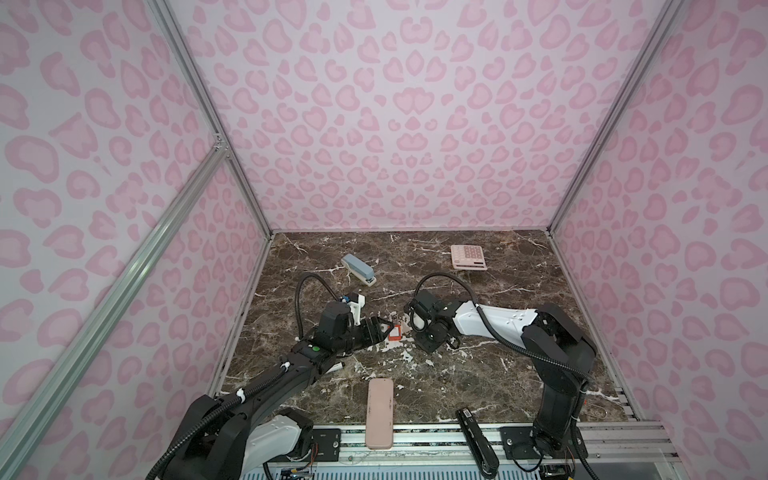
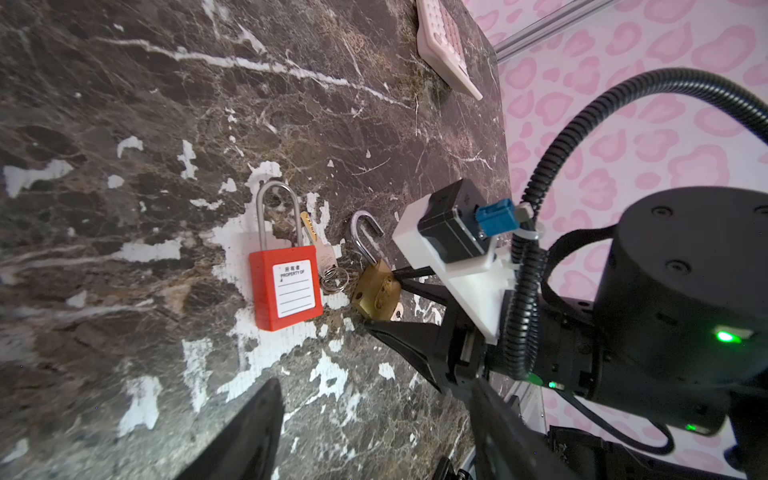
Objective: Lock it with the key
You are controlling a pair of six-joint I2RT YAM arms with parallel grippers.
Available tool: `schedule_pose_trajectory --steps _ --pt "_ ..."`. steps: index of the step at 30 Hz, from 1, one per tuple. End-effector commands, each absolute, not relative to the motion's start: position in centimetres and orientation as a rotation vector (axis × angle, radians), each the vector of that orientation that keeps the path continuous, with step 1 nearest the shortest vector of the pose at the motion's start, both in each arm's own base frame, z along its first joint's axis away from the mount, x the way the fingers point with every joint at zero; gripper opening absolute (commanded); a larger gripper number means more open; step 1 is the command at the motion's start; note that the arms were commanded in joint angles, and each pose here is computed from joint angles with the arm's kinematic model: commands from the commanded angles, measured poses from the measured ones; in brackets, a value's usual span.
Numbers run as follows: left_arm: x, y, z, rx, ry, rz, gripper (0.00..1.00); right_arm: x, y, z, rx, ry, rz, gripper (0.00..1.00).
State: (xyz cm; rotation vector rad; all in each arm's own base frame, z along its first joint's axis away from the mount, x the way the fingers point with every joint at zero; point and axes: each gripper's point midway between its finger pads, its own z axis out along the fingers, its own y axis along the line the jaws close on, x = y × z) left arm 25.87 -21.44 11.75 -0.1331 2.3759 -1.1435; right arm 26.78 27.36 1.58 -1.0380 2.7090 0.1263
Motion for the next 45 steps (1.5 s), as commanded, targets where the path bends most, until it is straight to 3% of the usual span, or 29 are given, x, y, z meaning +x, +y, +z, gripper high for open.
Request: schedule_pose_trajectory --steps 1,14,27,39,45 --pt "26.1 -21.7 12.6 -0.124 2.345 -1.165 0.72 26.4 26.8 0.9 -1.036 2.733 0.096 0.44" --pt "26.4 -23.3 15.1 -0.097 2.269 -1.311 0.71 26.8 30.0 7.9 -0.980 2.548 0.377 0.41" --pt "27.2 -24.8 16.3 -0.071 2.233 -1.405 0.62 25.9 32.7 14.0 -0.973 2.383 0.595 0.39" --pt "27.0 -25.0 16.4 -0.058 2.228 -1.411 0.42 26.3 36.4 16.5 -0.998 2.284 0.697 0.38" --pt "27.0 -24.6 16.4 -0.078 2.216 -1.395 0.13 25.9 36.7 16.4 -1.007 2.281 0.709 0.36"
